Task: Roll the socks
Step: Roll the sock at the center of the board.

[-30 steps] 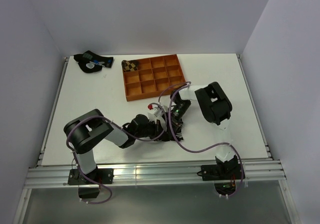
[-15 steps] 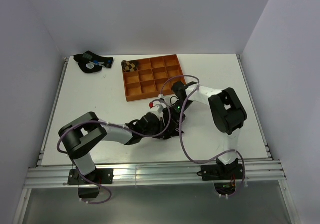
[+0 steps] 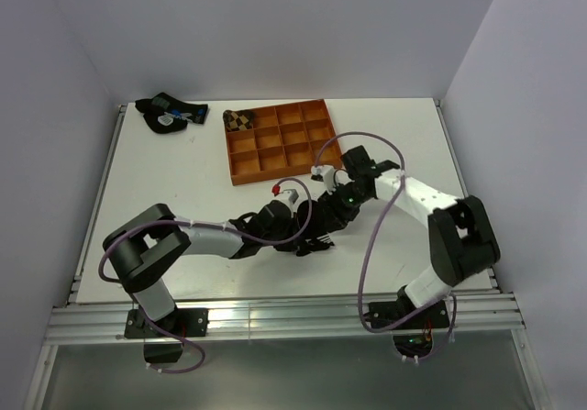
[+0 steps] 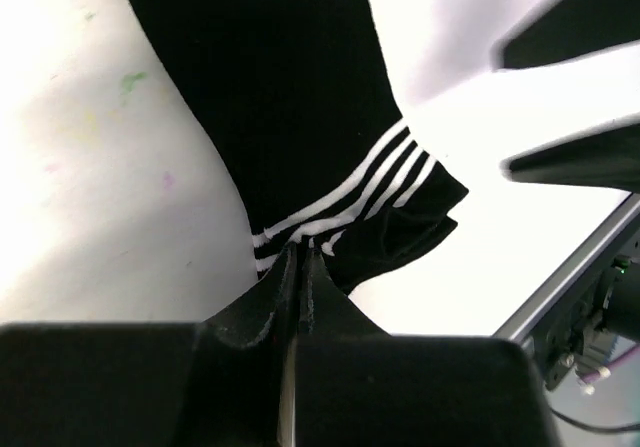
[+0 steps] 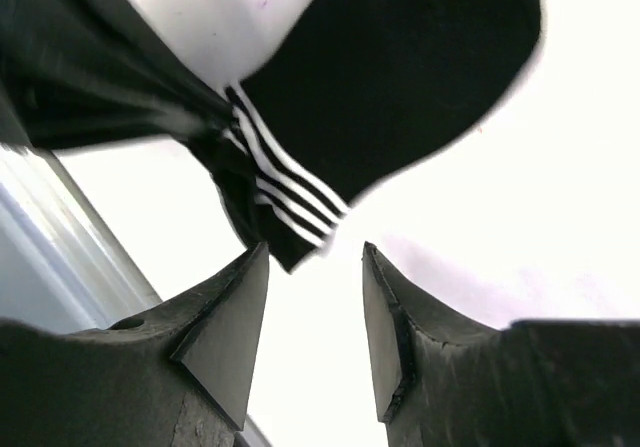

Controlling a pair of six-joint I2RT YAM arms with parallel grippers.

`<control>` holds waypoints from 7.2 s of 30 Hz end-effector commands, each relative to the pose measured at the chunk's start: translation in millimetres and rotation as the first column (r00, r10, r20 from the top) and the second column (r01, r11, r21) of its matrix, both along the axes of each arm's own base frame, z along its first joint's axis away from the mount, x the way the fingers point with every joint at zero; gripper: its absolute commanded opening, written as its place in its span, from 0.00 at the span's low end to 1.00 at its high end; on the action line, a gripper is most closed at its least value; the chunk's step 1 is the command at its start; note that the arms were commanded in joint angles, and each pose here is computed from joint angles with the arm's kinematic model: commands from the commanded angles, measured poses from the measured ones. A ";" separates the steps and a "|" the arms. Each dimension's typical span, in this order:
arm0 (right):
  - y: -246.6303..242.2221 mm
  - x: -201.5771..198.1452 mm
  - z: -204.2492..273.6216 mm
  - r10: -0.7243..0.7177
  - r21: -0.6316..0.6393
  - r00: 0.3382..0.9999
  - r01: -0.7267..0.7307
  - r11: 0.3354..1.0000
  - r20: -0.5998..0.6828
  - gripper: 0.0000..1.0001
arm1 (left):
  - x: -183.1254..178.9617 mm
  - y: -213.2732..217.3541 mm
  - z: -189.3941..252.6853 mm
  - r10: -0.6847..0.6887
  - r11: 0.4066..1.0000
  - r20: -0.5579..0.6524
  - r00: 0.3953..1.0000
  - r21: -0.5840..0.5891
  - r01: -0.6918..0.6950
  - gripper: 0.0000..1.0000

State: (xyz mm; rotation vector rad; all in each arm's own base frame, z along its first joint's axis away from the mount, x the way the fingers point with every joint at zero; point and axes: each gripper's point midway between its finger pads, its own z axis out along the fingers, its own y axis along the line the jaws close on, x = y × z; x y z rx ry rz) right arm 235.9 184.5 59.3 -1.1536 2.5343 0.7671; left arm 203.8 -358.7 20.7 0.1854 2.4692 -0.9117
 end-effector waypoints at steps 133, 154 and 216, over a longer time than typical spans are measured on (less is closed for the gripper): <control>35.8 -59.5 -51.0 0.305 -0.021 0.790 -0.373 0.928 -0.532 0.17 | -59.3 -18.8 -25.1 -0.430 0.882 0.366 0.826 0.364 0.298 0.27; -3.6 47.6 13.9 -0.046 -0.089 0.996 0.054 0.995 0.081 0.61 | -76.4 -5.3 -15.4 -0.395 0.896 0.015 0.918 0.226 0.382 0.00; 49.8 -89.3 -35.6 0.642 -0.235 0.512 -0.647 0.725 0.570 0.45 | -68.4 9.3 -11.6 -0.249 0.955 -0.649 0.719 -0.289 0.070 0.00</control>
